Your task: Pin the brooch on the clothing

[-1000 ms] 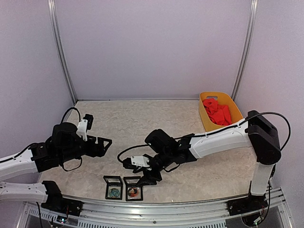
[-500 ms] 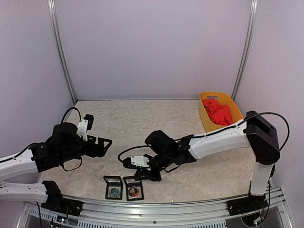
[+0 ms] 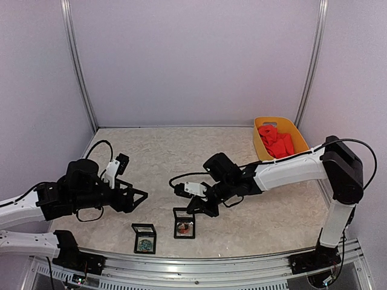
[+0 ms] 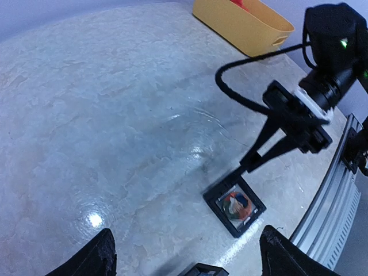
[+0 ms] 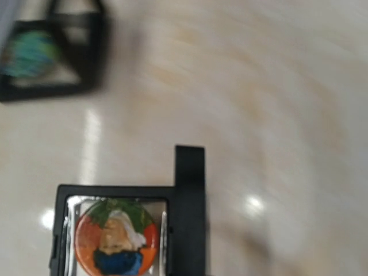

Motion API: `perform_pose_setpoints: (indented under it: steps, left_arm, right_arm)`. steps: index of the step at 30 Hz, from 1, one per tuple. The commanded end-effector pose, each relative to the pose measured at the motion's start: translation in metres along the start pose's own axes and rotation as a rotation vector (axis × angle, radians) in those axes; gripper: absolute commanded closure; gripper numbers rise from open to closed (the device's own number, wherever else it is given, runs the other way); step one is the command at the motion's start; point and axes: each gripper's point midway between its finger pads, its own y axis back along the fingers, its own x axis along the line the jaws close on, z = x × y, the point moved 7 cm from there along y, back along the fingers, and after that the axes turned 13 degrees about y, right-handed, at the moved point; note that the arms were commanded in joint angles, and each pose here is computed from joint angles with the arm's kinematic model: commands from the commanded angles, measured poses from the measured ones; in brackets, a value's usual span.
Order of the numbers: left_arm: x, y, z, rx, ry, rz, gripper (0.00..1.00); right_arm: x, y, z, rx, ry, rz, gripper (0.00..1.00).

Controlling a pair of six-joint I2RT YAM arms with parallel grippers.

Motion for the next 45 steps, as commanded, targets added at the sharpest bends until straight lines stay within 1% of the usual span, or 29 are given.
perform_pose_setpoints:
  steps: [1, 3, 5, 6, 8, 10, 11, 12, 14, 16, 17, 19, 20, 25, 27, 28, 30, 34, 37, 41, 45]
  left_arm:
    - [-0.029, 0.002, -0.01, 0.098, -0.094, -0.153, 0.18]
    - [-0.045, 0.002, -0.005, 0.107, -0.163, -0.217, 0.18]
    - [-0.063, 0.004, 0.004, 0.108, -0.282, -0.238, 0.17]
    - [-0.071, 0.003, 0.006, 0.119, -0.352, -0.236, 0.17]
    - [-0.086, 0.002, 0.005, 0.167, -0.57, -0.202, 0.15]
    - [-0.099, 0.002, -0.005, 0.259, -0.76, -0.174, 0.13]
    - [-0.099, -0.003, -0.02, 0.355, -0.843, -0.159, 0.11]
    - [-0.098, -0.003, -0.031, 0.431, -0.904, -0.153, 0.11]
    - [-0.088, -0.011, -0.052, 0.61, -0.962, -0.11, 0.11]
    - [-0.081, -0.017, -0.062, 0.698, -0.982, -0.078, 0.12]
    - [-0.079, -0.018, -0.065, 0.714, -0.988, -0.074, 0.12]
    - [-0.08, -0.02, -0.065, 0.701, -0.996, -0.086, 0.11]
    - [-0.083, -0.02, -0.063, 0.674, -0.993, -0.096, 0.11]
    - [-0.086, -0.01, -0.055, 0.604, -0.96, -0.123, 0.11]
    - [-0.084, -0.007, -0.055, 0.606, -0.947, -0.114, 0.11]
    - [-0.082, -0.005, -0.056, 0.609, -0.945, -0.11, 0.11]
    - [-0.078, -0.002, -0.058, 0.621, -0.947, -0.1, 0.11]
    - [-0.071, 0.0, -0.06, 0.636, -0.958, -0.073, 0.11]
    - [-0.069, 0.0, -0.061, 0.648, -0.97, -0.067, 0.1]
    - [-0.065, 0.0, -0.063, 0.665, -0.98, -0.055, 0.1]
    - [-0.061, 0.0, -0.065, 0.684, -0.979, -0.044, 0.1]
  right_arm:
    - [-0.022, 0.034, -0.022, 0.028, -0.031, -0.071, 1.0]
    - [-0.03, 0.046, -0.033, 0.028, -0.051, -0.088, 1.0]
    - [-0.039, 0.059, -0.043, 0.03, -0.071, -0.117, 1.0]
    - [-0.042, 0.064, -0.047, 0.03, -0.078, -0.13, 1.0]
    - [-0.047, 0.072, -0.052, 0.027, -0.085, -0.147, 0.99]
    - [-0.052, 0.077, -0.055, 0.029, -0.087, -0.164, 0.99]
    - [-0.053, 0.079, -0.056, 0.03, -0.084, -0.17, 0.99]
    - [-0.056, 0.08, -0.057, 0.033, -0.082, -0.182, 0.99]
    - [-0.063, 0.083, -0.059, 0.032, -0.088, -0.204, 0.99]
    - [-0.077, 0.088, -0.064, 0.023, -0.109, -0.233, 0.99]
    - [-0.084, 0.092, -0.066, 0.02, -0.121, -0.25, 0.99]
    - [-0.103, 0.097, -0.074, 0.037, -0.151, -0.295, 1.0]
    - [-0.115, 0.101, -0.078, 0.053, -0.165, -0.324, 1.0]
    - [-0.183, 0.119, -0.111, 0.141, -0.282, -0.454, 1.0]
    - [-0.211, 0.125, -0.135, 0.177, -0.357, -0.508, 0.99]
    - [-0.224, 0.132, -0.138, 0.18, -0.378, -0.538, 0.99]
    - [-0.249, 0.139, -0.16, 0.206, -0.458, -0.589, 0.99]
    - [-0.293, 0.159, -0.176, 0.248, -0.537, -0.743, 0.99]
    - [-0.314, 0.167, -0.187, 0.29, -0.59, -0.841, 0.99]
    - [-0.331, 0.17, -0.197, 0.297, -0.647, -0.916, 0.99]
    - [-0.336, 0.161, -0.2, 0.254, -0.681, -0.895, 0.98]
